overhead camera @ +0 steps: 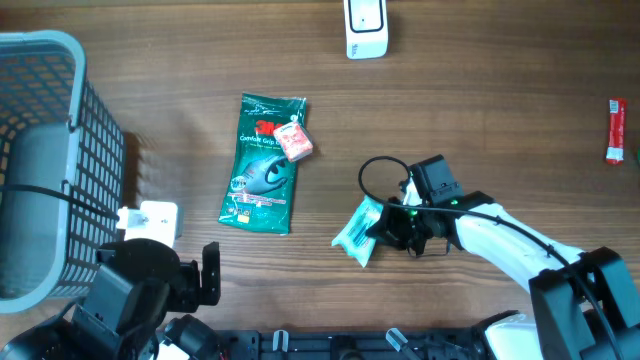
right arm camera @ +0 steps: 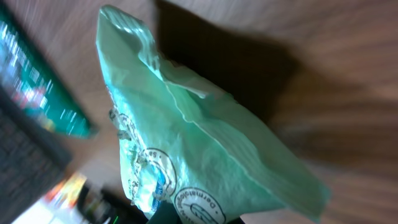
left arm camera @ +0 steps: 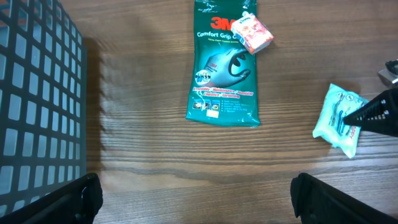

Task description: Scan the item barcode

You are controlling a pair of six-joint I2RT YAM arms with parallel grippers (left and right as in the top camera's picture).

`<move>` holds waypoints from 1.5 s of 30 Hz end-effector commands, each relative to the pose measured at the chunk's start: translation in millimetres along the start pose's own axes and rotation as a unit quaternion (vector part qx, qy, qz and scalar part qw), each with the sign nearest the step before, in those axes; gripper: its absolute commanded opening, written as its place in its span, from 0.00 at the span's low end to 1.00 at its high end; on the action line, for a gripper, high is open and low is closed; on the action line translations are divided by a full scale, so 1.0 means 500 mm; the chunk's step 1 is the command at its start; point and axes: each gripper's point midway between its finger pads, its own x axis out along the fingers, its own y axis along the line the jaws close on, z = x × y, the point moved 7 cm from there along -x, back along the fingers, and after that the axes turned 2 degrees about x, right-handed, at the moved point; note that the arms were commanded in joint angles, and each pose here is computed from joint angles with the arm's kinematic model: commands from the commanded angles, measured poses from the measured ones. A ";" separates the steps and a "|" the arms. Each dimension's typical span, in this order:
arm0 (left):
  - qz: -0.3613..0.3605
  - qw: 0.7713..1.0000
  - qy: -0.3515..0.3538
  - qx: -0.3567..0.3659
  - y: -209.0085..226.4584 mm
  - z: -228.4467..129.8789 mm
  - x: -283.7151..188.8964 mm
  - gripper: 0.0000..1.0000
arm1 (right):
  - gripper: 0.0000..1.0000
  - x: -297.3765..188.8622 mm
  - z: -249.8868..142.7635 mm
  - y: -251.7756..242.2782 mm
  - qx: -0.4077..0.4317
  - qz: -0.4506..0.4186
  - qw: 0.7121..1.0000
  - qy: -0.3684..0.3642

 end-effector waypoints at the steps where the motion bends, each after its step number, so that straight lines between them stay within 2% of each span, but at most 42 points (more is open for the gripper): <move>1: 0.003 1.000 -0.006 -0.008 0.003 0.001 -0.003 1.00 | 0.04 -0.035 -0.040 0.055 0.067 0.101 0.987 0.101; 4: 0.003 1.000 -0.006 -0.008 0.003 0.001 -0.003 1.00 | 0.04 -0.044 -0.057 0.065 0.173 0.110 0.966 0.156; 8: 0.003 1.000 -0.006 -0.008 0.003 0.001 -0.003 1.00 | 0.04 -0.073 -0.096 0.097 0.225 0.151 0.918 0.289; 12: 0.003 1.000 -0.006 -0.008 0.003 0.001 -0.003 1.00 | 0.04 -0.096 -0.100 0.131 0.187 0.192 0.900 0.343; 17: 0.003 1.000 -0.006 -0.008 0.003 0.001 -0.003 1.00 | 0.04 -0.118 -0.118 0.137 0.231 0.177 0.860 0.418; 20: 0.003 1.000 -0.006 -0.008 0.003 0.001 -0.003 1.00 | 0.04 -0.117 -0.117 0.138 0.247 0.169 0.856 0.421; 24: 0.003 1.000 -0.006 -0.008 0.003 0.001 -0.003 1.00 | 0.04 -0.120 -0.110 0.149 0.219 0.181 0.866 0.412; 26: 0.003 1.000 -0.006 -0.007 0.003 0.001 -0.003 1.00 | 0.04 -0.118 -0.107 0.151 0.272 0.157 0.855 0.413; 28: 0.003 1.000 -0.006 -0.008 0.003 0.001 -0.003 1.00 | 0.04 -0.117 -0.106 0.151 0.354 0.116 0.825 0.424; 31: 0.003 1.000 -0.006 -0.008 0.003 0.001 -0.003 1.00 | 0.04 -0.118 -0.089 0.137 0.419 0.107 0.808 0.401; 33: 0.003 1.000 -0.006 -0.008 0.003 0.001 -0.003 1.00 | 0.04 -0.117 -0.083 0.117 0.475 0.093 0.784 0.388; 39: 0.003 1.000 -0.006 -0.008 0.003 0.001 -0.003 1.00 | 0.05 -0.138 -0.057 0.052 0.630 0.072 0.688 0.351; 43: 0.003 1.000 -0.006 -0.008 0.003 0.001 -0.003 1.00 | 0.05 -0.156 -0.035 0.025 0.680 0.087 0.643 0.341; 45: 0.003 1.000 -0.006 -0.008 0.003 0.001 -0.003 1.00 | 0.05 -0.164 -0.024 0.006 0.714 0.090 0.605 0.339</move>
